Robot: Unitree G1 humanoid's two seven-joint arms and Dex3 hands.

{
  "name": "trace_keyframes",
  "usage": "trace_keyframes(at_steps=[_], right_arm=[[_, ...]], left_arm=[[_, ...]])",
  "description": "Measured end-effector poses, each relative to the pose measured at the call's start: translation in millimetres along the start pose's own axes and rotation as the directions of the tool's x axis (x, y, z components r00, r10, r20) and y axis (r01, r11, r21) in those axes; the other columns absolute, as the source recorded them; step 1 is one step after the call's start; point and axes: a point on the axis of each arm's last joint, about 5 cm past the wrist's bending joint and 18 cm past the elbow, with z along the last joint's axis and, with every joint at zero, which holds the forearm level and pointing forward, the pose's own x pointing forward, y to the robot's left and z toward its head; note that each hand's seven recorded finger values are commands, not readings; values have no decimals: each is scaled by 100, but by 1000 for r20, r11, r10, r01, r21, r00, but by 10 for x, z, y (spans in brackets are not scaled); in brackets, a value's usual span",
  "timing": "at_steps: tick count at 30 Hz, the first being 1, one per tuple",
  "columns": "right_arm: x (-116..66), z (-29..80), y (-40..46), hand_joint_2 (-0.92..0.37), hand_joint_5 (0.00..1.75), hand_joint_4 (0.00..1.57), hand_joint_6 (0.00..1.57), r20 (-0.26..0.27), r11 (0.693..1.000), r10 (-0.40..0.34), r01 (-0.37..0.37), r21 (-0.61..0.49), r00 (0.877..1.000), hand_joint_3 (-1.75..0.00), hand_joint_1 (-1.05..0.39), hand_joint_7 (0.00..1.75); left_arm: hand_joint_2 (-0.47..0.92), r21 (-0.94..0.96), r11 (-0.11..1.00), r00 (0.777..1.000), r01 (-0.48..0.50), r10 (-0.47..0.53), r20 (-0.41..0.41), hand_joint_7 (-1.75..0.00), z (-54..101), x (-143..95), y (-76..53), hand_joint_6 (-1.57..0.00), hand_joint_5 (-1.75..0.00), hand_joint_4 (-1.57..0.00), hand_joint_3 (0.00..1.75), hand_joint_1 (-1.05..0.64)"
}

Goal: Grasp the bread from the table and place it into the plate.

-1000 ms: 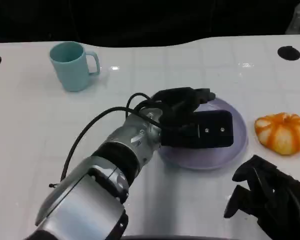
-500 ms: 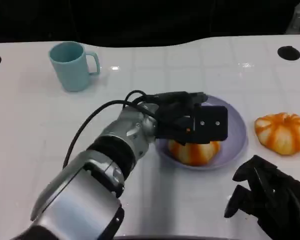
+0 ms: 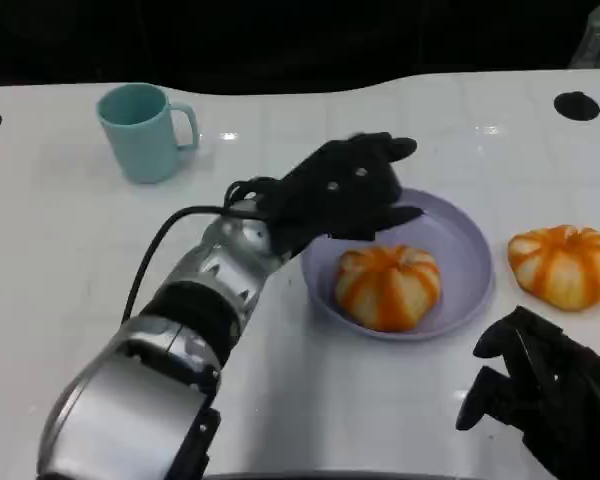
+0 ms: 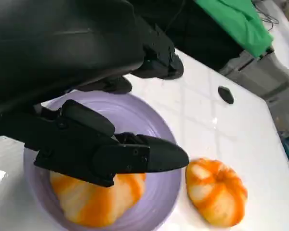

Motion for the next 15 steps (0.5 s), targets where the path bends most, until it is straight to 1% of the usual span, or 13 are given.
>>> trace_keyframes(at_steps=[2,3,5,8,9,11,12,14,15], right_arm=[[6,1,-2,-92,175,67,54,-1,1000,1,-1,3,1000,-38,-43,159],[9,1,-6,-92,175,67,54,-1,1000,1,-1,5,1000,-37,-43,159],[18,0,-11,-92,175,67,54,-3,1000,2,-2,5,1000,-36,-44,159],[25,-3,-17,-92,175,68,54,-6,1000,1,-1,5,1000,-36,-44,159],[27,-3,-17,-92,175,67,54,-6,1000,2,-2,4,1000,-36,-43,159],[32,1,-16,-92,175,67,55,-4,1000,4,-4,5,1000,-36,-42,158],[32,3,-17,-92,175,67,55,-4,1000,4,-3,7,1000,-36,-42,158],[28,5,-25,-92,175,67,55,-7,1000,-1,1,10,1000,-36,-41,158],[28,5,-28,-92,175,67,55,-11,1000,-3,4,11,1000,-37,-41,158]], left_arm=[[92,-143,989,998,-41,46,30,-29,-73,-55,26,-93,-90,-86,39,-52],[92,-209,976,997,-54,63,39,-35,-108,-80,39,-98,-98,-89,41,-54],[92,-323,943,993,-77,102,62,-42,-163,-131,72,-99,-107,-89,42,-56],[92,-400,912,988,-87,131,82,-45,-205,-177,98,-99,-109,-89,42,-56],[92,-408,909,988,-84,130,86,-68,-206,-182,101,-92,-131,-82,38,-58],[92,-523,850,987,-67,132,89,-100,-231,-222,138,-78,-150,-73,37,-58],[92,-596,802,987,-48,131,97,-117,-256,-257,162,-71,-159,-72,38,-59],[92,-717,697,988,7,107,114,-130,-340,-371,201,-66,-166,-71,40,-58],[92,-750,661,989,21,94,111,-137,-385,-432,205,-62,-170,-70,43,-58]])
